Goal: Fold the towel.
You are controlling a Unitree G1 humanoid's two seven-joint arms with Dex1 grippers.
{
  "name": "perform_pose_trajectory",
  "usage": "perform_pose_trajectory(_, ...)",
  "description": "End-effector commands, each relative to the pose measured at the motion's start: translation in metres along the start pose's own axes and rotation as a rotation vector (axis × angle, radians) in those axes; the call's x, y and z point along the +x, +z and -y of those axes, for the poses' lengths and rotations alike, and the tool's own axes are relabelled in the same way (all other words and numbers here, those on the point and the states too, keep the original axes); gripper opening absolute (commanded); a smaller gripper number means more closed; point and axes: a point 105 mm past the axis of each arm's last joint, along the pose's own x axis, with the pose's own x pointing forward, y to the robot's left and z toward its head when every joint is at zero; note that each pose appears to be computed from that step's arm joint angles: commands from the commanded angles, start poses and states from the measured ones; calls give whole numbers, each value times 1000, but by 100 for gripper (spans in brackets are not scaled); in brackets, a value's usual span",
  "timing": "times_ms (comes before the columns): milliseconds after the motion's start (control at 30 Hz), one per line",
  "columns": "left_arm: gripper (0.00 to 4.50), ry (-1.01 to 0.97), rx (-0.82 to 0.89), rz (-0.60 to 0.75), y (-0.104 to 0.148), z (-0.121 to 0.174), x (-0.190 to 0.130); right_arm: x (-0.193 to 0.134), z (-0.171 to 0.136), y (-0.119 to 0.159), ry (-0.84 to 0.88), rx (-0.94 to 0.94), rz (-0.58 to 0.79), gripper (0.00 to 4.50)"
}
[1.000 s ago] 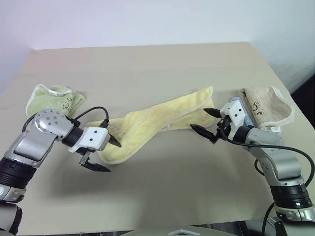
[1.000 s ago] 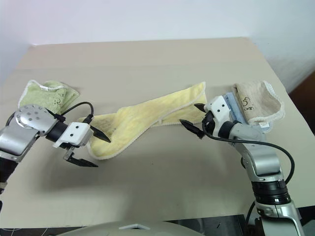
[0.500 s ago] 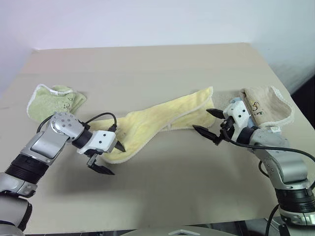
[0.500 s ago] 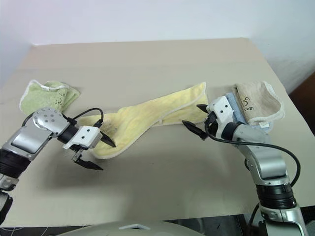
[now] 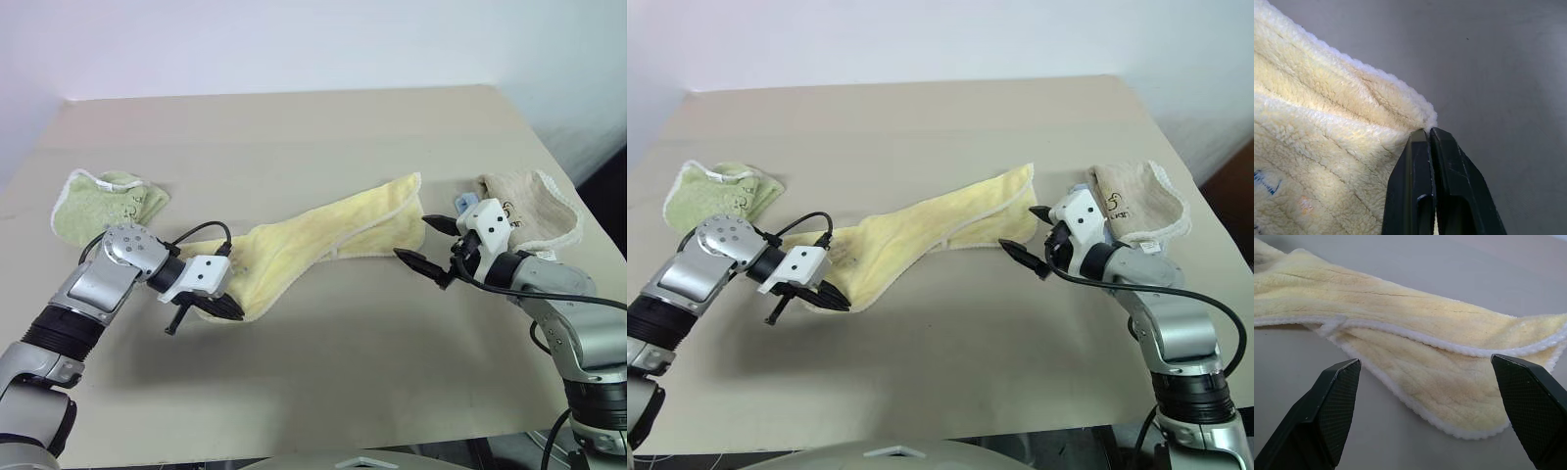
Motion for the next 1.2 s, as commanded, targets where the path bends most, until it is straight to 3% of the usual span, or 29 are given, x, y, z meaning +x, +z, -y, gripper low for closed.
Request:
perform_pose_trajectory(33,2,197,7,38,7,-27,-30,-5,1,14,-6,-37,39,450)
perform_pose_trajectory(133,2,283,2,109,22,-37,-51,-5,2,13,-5,-38,35,450)
perform_pose_trajectory(233,2,304,25,95,24,-34,-58,-2,4,15,-3,-47,38,450)
perform_pose_trajectory(433,2,306,31,86,26,-29,-53,5,15,24,-16,-128,45,450)
perform_pose_trajectory(833,2,330,32,89,34,-29,-49,47,76,25,-48,-983,-144,450)
perform_pose_trajectory(1200,2,343,19,90,37,-20,-50,74,101,24,-51,-1322,-192,450)
